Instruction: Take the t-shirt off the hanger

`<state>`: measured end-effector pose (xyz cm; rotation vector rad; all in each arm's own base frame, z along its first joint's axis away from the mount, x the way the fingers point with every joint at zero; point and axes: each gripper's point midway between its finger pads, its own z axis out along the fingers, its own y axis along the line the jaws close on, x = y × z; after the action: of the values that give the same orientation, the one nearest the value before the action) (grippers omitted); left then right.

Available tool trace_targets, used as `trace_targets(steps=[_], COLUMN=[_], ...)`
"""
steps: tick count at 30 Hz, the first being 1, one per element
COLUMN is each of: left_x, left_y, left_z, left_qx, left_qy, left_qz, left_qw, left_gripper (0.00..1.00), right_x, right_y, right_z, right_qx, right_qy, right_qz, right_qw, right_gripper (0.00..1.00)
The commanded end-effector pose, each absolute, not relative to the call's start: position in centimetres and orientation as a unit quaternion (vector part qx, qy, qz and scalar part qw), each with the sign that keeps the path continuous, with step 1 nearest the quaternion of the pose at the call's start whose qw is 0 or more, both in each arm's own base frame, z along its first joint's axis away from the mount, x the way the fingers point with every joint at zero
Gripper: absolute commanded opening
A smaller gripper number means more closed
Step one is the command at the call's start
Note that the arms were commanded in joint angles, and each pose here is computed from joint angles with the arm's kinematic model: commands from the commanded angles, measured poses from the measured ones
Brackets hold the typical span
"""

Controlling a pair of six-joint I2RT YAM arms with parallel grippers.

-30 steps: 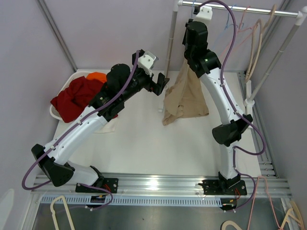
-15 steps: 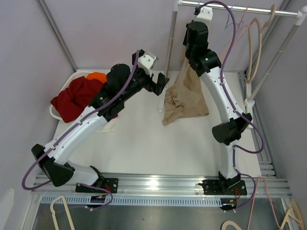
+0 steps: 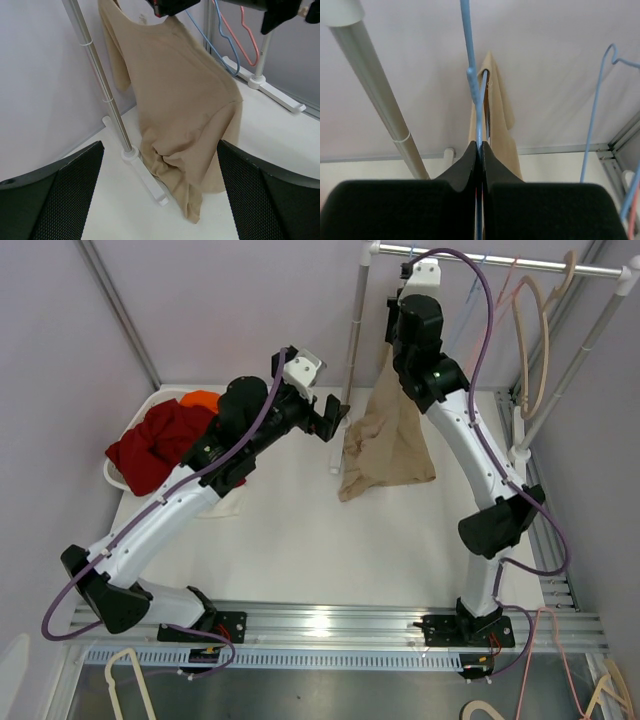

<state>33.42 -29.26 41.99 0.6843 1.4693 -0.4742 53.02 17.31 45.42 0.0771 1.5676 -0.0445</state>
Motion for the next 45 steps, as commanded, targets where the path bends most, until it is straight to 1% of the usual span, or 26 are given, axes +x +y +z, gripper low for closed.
trace_targets(steps=[1, 3, 4, 6, 9, 15, 19, 22, 23, 25, 26, 27, 28, 29, 30, 31, 32, 33, 35, 37, 38, 40, 42, 43, 44, 45], left_x=[32.1, 31.9, 31.8, 31.5, 30.9, 30.3, 29.7, 28.9, 27.9, 26.9, 24.5, 24.0, 22.8, 20.6, 19.2, 18.2, 16.0, 15.2, 13.1, 12.9, 12.4, 12.4, 12.2, 12.1, 12.0, 12.2], left_y=[-27.8, -27.7, -27.6, -27.3, -26.8, -26.5, -26.3, -26.5, -26.4, -26.4, -26.5, -26.9, -26.9, -28.1, -27.7, -27.4, -28.1, -28.1, -28.9, -30.4, -30.8, -32.5, -33.9, -35.5, -36.4, -37.2], left_z=[44.5, 44.3, 44.3, 44.6, 44.9, 44.9, 45.1, 44.8, 45.5, 44.6, 45.9, 43.9, 44.3, 42.8, 40.7, 41.6, 41.4, 39.1, 39.0, 36.4, 37.3, 37.1, 37.1, 35.7, 37.1, 36.8], left_qx=[0.282, 0.281, 0.279, 0.278, 0.275, 0.271, 0.266, 0.273, 0.272, 0.281, 0.286, 0.292, 0.306, 0.328, 0.338, 0.331, 0.341, 0.352, 0.348, 0.366, 0.338, 0.324, 0.323, 0.341, 0.332, 0.332], left_qy=[0.633, 0.634, 0.635, 0.633, 0.63, 0.631, 0.63, 0.628, 0.62, 0.612, 0.585, 0.58, 0.556, 0.54, 0.532, 0.509, 0.494, 0.498, 0.485, 0.486, 0.484, 0.479, 0.473, 0.475, 0.471, 0.477], left_qz=[-0.219, -0.219, -0.222, -0.222, -0.225, -0.23, -0.243, -0.244, -0.243, -0.229, -0.245, -0.241, -0.24, -0.256, -0.259, -0.264, -0.289, -0.288, -0.295, -0.245, -0.244, -0.212, -0.209, -0.201, -0.208, -0.204], left_qw=[0.687, 0.686, 0.686, 0.687, 0.691, 0.689, 0.688, 0.687, 0.694, 0.703, 0.718, 0.721, 0.734, 0.732, 0.732, 0.75, 0.746, 0.739, 0.746, 0.755, 0.769, 0.787, 0.793, 0.786, 0.79, 0.788], left_gripper=[0.99, 1.0, 0.99, 0.99, 1.0, 1.0, 1.0, 1.0, 1.0, 1.0, 1.0, 0.99, 1.0, 0.99, 0.99, 0.99, 0.99, 0.99, 0.99, 0.99, 1.0, 1.0, 1.0, 1.0, 0.99, 0.99], right_x=[48.1, 47.4, 45.5, 44.5, 41.6, 39.5, 38.8, 36.8, 36.3, 34.2, 33.4, 32.8, 32.2, 31.0, 30.7, 30.2, 29.8, 29.8, 29.5, 29.4, 29.3, 29.2, 29.2, 29.1, 29.0, 28.9], right_y=[15.6, 15.6, 15.0, 15.5, 14.8, 14.1, 12.8, 12.9, 12.6, 13.1, 12.4, 12.6, 12.6, 13.0, 13.1, 13.2, 13.5, 13.6, 14.1, 14.3, 14.6, 15.2, 16.2, 16.3, 16.5, 16.9], right_z=[55.6, 55.6, 57.3, 56.9, 58.2, 56.9, 54.2, 53.1, 52.2, 52.0, 51.8, 51.3, 51.2, 51.5, 51.3, 51.5, 51.6, 51.6, 52.3, 52.9, 52.9, 53.5, 53.3, 53.4, 53.7, 53.7], right_qx=[0.034, 0.024, 0.027, 0.009, 0.007, 0.007, 0.037, 0.064, 0.085, 0.103, 0.131, 0.144, 0.156, 0.162, 0.17, 0.174, 0.175, 0.172, 0.172, 0.172, 0.17, 0.167, 0.158, 0.159, 0.158, 0.154], right_qy=[0.611, 0.6, 0.581, 0.566, 0.543, 0.571, 0.614, 0.634, 0.641, 0.646, 0.646, 0.649, 0.649, 0.647, 0.646, 0.644, 0.644, 0.647, 0.649, 0.648, 0.649, 0.648, 0.655, 0.653, 0.653, 0.654], right_qz=[0.008, 0.005, 0.011, 0.013, 0.023, 0.031, 0.019, 0.046, 0.043, 0.063, 0.057, 0.071, 0.082, 0.101, 0.11, 0.118, 0.126, 0.126, 0.136, 0.146, 0.15, 0.159, 0.162, 0.163, 0.166, 0.168], right_qw=[0.791, 0.8, 0.813, 0.824, 0.84, 0.82, 0.789, 0.77, 0.762, 0.754, 0.75, 0.744, 0.74, 0.738, 0.736, 0.735, 0.734, 0.732, 0.729, 0.727, 0.726, 0.726, 0.721, 0.722, 0.722, 0.721], right_gripper=[0.0, 0.0, 0.0, 0.0, 0.0, 0.0, 0.0, 0.0, 0.0, 0.0, 0.0, 0.0, 0.0, 0.0, 0.0, 0.0, 0.0, 0.0, 0.0, 0.0, 0.0, 0.0, 0.0, 0.0, 0.0, 0.0])
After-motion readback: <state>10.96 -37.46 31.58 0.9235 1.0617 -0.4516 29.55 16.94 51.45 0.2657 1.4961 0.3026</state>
